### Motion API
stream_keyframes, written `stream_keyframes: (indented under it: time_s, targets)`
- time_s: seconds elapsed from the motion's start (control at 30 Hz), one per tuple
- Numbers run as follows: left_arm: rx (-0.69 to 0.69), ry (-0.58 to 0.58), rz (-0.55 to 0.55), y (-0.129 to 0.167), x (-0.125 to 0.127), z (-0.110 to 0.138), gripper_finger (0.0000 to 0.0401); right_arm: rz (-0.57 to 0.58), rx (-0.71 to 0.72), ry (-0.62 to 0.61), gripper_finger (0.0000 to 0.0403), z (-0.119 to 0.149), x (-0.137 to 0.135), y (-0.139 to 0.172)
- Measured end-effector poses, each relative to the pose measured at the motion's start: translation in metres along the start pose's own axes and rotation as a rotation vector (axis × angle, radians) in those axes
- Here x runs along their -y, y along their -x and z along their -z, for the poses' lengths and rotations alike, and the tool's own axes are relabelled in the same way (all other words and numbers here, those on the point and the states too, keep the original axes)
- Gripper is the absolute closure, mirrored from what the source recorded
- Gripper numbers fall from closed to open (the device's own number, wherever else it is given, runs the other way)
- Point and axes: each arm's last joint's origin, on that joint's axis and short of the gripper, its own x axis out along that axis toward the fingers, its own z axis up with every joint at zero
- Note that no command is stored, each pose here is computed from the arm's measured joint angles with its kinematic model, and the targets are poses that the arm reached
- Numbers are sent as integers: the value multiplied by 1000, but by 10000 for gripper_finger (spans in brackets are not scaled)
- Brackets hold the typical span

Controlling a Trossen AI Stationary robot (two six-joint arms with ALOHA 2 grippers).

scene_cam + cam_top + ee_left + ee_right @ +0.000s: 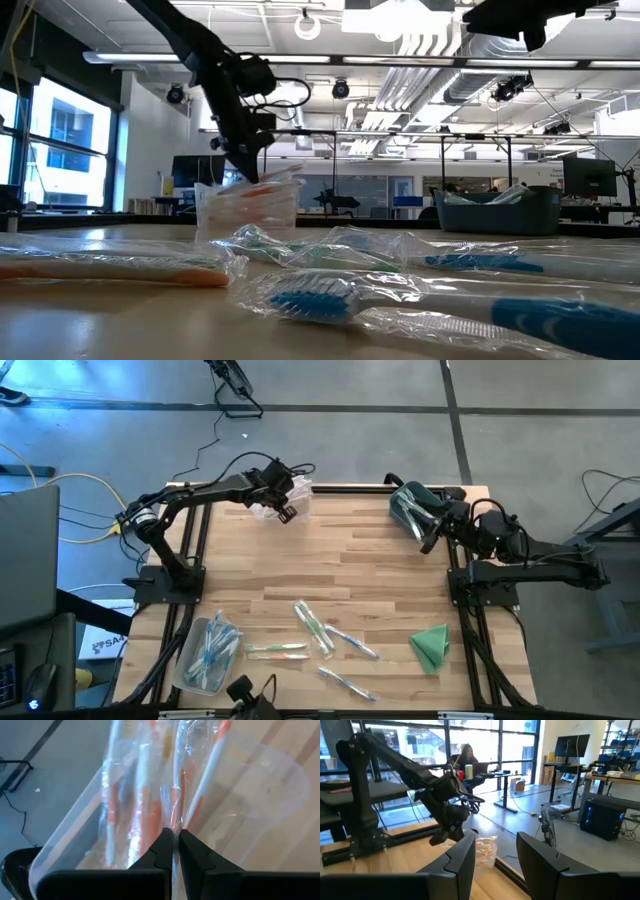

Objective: Pick & Place Toothbrushes
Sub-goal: Put the top orange toothbrush into the transparent bin, then put the middle green toothbrush into the blue bin

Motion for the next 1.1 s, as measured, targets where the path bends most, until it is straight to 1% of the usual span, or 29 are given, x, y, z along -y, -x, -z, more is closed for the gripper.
stream_keyframes:
  time_s: [0.23,0.33,0.47,0.6,0.7,0.77,0.97,1.1]
  targets:
    - [-29,7,17,0,-1,3,390,-1,13,-6,266,-1,0,0]
    - [-43,5,18,0,-1,4,381,-1,11,-6,266,-1,0,0]
    - [-41,6,17,0,-1,4,357,-1,11,-6,266,-1,0,0]
    - [-42,50,16,0,-1,4,338,-1,10,-5,266,-1,0,0]
    - [-43,56,25,0,-1,4,322,-2,10,-5,266,-1,0,0]
    - [-44,56,46,0,0,5,307,-4,10,-5,266,-1,0,0]
    - [-48,75,50,0,0,5,262,-4,10,-5,266,-1,0,0]
    - [-48,75,50,0,0,5,250,-4,9,-5,266,-1,0,0]
